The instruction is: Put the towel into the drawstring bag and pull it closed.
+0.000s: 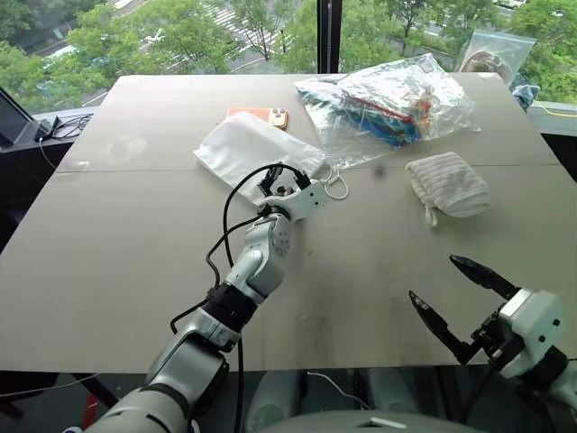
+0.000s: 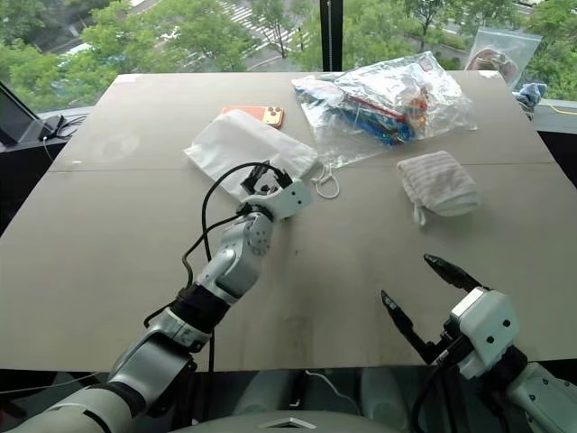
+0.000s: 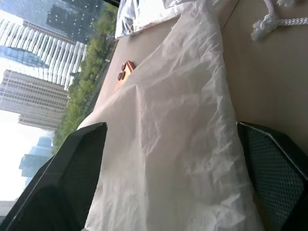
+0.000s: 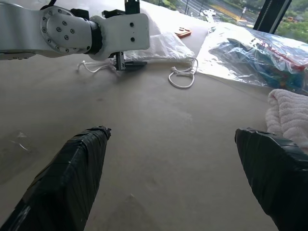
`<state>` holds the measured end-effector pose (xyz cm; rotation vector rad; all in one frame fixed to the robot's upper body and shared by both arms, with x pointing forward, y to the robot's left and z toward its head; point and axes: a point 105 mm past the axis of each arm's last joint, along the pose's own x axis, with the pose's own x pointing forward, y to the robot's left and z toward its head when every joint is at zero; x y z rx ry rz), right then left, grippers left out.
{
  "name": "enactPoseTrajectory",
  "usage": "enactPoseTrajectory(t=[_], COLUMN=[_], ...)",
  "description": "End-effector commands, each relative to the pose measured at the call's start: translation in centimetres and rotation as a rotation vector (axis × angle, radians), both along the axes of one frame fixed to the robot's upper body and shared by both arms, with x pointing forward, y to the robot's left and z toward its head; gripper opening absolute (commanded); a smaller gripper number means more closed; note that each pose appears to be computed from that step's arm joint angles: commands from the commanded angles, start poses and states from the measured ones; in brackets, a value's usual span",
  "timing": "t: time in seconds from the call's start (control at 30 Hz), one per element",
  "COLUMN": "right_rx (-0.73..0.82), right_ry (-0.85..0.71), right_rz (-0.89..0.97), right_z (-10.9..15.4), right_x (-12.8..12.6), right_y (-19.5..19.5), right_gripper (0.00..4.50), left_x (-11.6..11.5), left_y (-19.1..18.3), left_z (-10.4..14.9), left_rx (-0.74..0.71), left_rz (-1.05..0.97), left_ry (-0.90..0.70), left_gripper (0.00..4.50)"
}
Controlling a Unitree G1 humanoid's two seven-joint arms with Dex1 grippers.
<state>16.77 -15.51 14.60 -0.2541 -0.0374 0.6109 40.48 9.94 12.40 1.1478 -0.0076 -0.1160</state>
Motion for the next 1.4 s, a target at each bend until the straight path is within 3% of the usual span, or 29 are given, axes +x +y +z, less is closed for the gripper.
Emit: enactPoseTrajectory(t=[0.03,0.2,0.23,0.33,0.47,0.53,0.7,0.73,0.8,0.87,0.97,1.13,1.23,1.4], right_rx=[0.006,0.014,0.015,0.017,0.025,0.028,0.031,0.032,0.027,0.023,0.023,0.031,-0.002,0.027], right_ry=[-0.033,-0.041,-0.04,-0.036,-0.04,-0.041,-0.041,-0.042,-0.045,-0.045,-0.044,-0.04,0.01,0.045], right_rz=[-0.004,-0.018,-0.021,-0.027,-0.031,-0.031,-0.017,-0.016,-0.013,-0.009,0.007,0.032,-0.006,0.029], right_z=[0.4,0.4,0.3,0.1,0.1,0.0,-0.3,-0.2,-0.2,-0.2,-0.2,-0.2,-0.5,-0.2], right_x=[0.0,0.1,0.1,0.1,0.4,0.5,0.8,0.9,1.0,1.1,1.3,2.0,3.0,4.4], right_y=[0.3,0.5,0.5,0.6,0.6,0.6,0.7,0.7,0.7,0.6,0.7,1.0,0.7,1.6], right_gripper=[4.5,4.5,4.5,4.5,4.5,4.5,4.5,4.5,4.5,4.5,4.5,4.5,4.5,4.5], left_x=[0.8,1.4,1.5,1.2,-0.3,-0.9,-1.8,-2.3,-3.9,-6.2,-8.3,-8.7,-8.9,-8.7], left_y=[0.7,2.0,2.3,2.8,3.3,3.9,6.0,5.8,4.9,4.1,4.5,5.9,6.1,6.0], left_z=[1.1,0.6,0.8,1.2,1.7,1.9,2.4,2.6,2.5,1.6,2.0,3.0,4.0,5.1], left_rx=[-0.035,-0.174,-0.245,-0.481,-0.595,-0.573,-0.34,-0.371,-0.546,-0.741,-0.954,-1.214,-1.445,-1.606], left_rz=[0.032,0.086,0.084,0.045,-0.082,-0.115,-0.066,-0.079,-0.146,-0.254,-0.379,-0.385,-0.389,-0.387], left_ry=[-0.02,0.066,0.086,0.163,0.237,0.241,0.071,0.053,0.135,0.356,0.561,0.803,0.958,1.05], left_gripper=[2.64,0.22,0.06,0.06,0.06,0.06,0.06,0.06,0.06,0.06,0.06,0.06,0.06,0.06])
